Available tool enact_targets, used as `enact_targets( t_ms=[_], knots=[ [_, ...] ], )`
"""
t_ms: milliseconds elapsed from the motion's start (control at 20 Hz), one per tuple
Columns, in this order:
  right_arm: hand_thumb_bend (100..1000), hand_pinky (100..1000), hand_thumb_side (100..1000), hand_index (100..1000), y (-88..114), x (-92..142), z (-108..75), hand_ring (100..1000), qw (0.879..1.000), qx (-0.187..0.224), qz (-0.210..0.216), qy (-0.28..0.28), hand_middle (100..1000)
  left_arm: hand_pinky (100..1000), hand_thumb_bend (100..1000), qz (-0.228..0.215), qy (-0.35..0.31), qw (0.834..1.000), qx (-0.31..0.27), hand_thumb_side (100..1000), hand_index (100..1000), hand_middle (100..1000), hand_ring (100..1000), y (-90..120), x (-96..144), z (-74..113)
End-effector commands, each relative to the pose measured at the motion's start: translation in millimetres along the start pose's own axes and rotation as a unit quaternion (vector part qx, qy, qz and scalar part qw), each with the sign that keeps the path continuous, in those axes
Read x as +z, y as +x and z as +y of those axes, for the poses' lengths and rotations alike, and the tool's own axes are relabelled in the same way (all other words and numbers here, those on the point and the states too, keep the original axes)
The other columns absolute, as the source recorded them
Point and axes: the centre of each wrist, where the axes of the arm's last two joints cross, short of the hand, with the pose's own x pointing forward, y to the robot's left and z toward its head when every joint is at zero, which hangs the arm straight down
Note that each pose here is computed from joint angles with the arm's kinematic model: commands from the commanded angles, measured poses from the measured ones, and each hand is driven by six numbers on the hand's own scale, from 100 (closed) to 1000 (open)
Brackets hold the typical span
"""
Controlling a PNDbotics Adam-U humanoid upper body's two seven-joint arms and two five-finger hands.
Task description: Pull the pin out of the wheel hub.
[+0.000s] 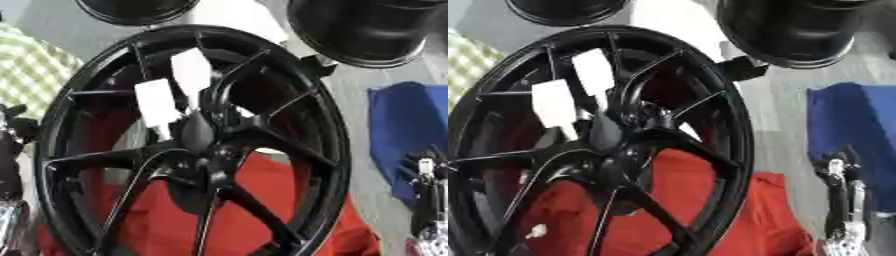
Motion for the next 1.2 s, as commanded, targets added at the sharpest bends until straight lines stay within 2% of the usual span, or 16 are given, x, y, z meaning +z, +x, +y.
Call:
enact_targets(
  t_ms=[50, 500, 700, 800, 950, 1100, 1200],
  knots=[
    [100, 745, 726, 928, 8.7, -5.6, -4.3, 771, 0.999, 0.011, -0.023, 0.02, 701, 677, 100, -0.022, -0.002, 1.0, -0.008, 876, 726, 501, 590, 10.9, -5.7, 4.2],
    [100, 742, 736, 917, 8.3, -6.6, -4.2, 758, 0.999, 0.011, -0.02, 0.03, 685, 678, 100, -0.025, 0.0, 1.0, -0.009, 872, 726, 502, 591, 12.3, -6.6, 4.5],
    [100, 741, 735, 913, 10.0, -8.9, -2.9, 756, 0.999, 0.003, -0.021, 0.024, 681, 677, 100, -0.048, 0.005, 0.999, -0.001, 829, 727, 503, 591, 24.7, -11.1, 5.0],
    [100, 740, 727, 911, 11.0, -9.6, -2.5, 754, 0.999, 0.001, -0.022, 0.023, 679, 676, 100, -0.079, -0.003, 0.997, -0.009, 749, 728, 504, 590, 40.8, -15.3, 6.4],
    [100, 737, 722, 909, 11.1, -9.5, -3.5, 749, 0.999, 0.003, -0.021, 0.024, 674, 674, 100, -0.15, -0.031, 0.987, -0.036, 636, 730, 507, 592, 83.1, -25.8, 6.4],
    [100, 735, 716, 906, 11.1, -9.9, -5.5, 745, 0.999, 0.009, -0.02, 0.023, 669, 677, 100, -0.216, -0.069, 0.972, -0.063, 568, 733, 514, 597, 129.3, -33.1, 4.8],
    [100, 735, 716, 905, 10.8, -10.0, -7.0, 744, 1.0, 0.012, -0.019, 0.021, 668, 678, 100, -0.249, -0.097, 0.96, -0.081, 561, 734, 516, 598, 157.0, -35.3, 3.6]
  ],
)
